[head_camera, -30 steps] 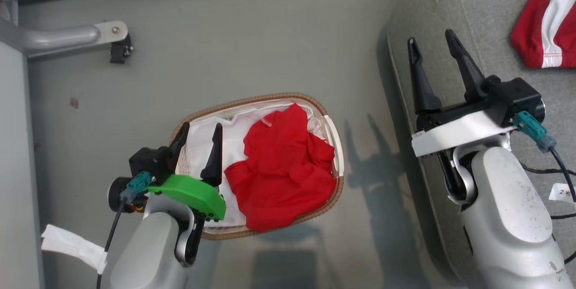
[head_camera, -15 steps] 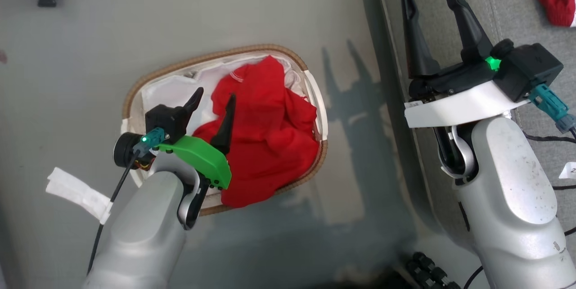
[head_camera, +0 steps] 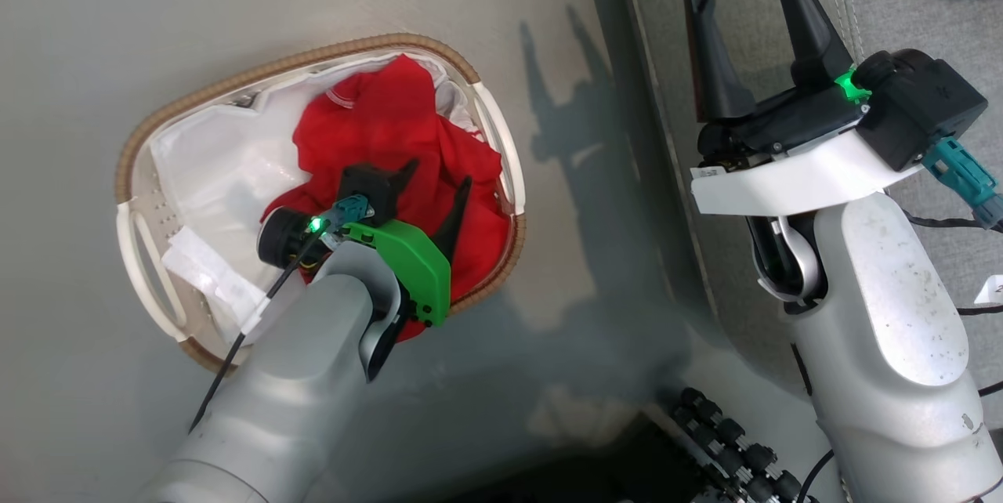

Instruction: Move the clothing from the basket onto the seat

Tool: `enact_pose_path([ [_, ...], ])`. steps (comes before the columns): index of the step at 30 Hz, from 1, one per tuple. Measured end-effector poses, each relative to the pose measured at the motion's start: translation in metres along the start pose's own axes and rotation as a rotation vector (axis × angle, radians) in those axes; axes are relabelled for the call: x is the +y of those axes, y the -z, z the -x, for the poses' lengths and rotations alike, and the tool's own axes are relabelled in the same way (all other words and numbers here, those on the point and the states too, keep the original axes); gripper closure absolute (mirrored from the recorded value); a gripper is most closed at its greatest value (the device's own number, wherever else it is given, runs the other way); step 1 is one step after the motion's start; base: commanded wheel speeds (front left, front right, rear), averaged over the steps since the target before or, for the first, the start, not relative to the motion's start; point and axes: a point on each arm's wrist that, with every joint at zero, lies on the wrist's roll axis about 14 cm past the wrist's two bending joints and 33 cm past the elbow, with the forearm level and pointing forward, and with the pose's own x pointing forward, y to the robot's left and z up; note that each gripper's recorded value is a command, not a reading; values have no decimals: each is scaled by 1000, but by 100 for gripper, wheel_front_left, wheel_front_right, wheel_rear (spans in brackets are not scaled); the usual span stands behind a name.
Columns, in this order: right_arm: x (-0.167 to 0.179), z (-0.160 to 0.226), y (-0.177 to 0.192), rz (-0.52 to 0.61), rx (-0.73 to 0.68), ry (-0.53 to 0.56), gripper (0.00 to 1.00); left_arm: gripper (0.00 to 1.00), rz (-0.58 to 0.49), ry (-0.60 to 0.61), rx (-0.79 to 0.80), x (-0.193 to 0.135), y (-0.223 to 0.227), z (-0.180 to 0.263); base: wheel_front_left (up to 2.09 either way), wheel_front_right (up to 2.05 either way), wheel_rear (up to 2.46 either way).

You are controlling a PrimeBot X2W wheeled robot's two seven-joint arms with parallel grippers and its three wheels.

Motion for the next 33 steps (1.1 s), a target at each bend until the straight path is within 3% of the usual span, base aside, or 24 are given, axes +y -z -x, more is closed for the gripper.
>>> enact_pose_path([
  [17, 0, -4, 15, 10, 8, -17, 0, 0, -65, -95, 278, 46, 71, -6, 0, 0, 0],
  [25, 8, -13, 19, 5, -5, -44, 0, 0, -95, -108, 323, 59, 77, -8, 0, 0, 0],
  [26, 8, -13, 21, 3, -4, -45, 0, 66, -95, -110, 328, 61, 78, -7, 0, 0, 0],
  [27, 9, -13, 22, 1, -2, -47, 0, 100, -98, -112, 334, 62, 78, -7, 0, 0, 0],
  [33, 13, -15, 19, -12, -7, -58, 0, 100, -86, -130, 331, 65, 75, -4, 0, 0, 0],
])
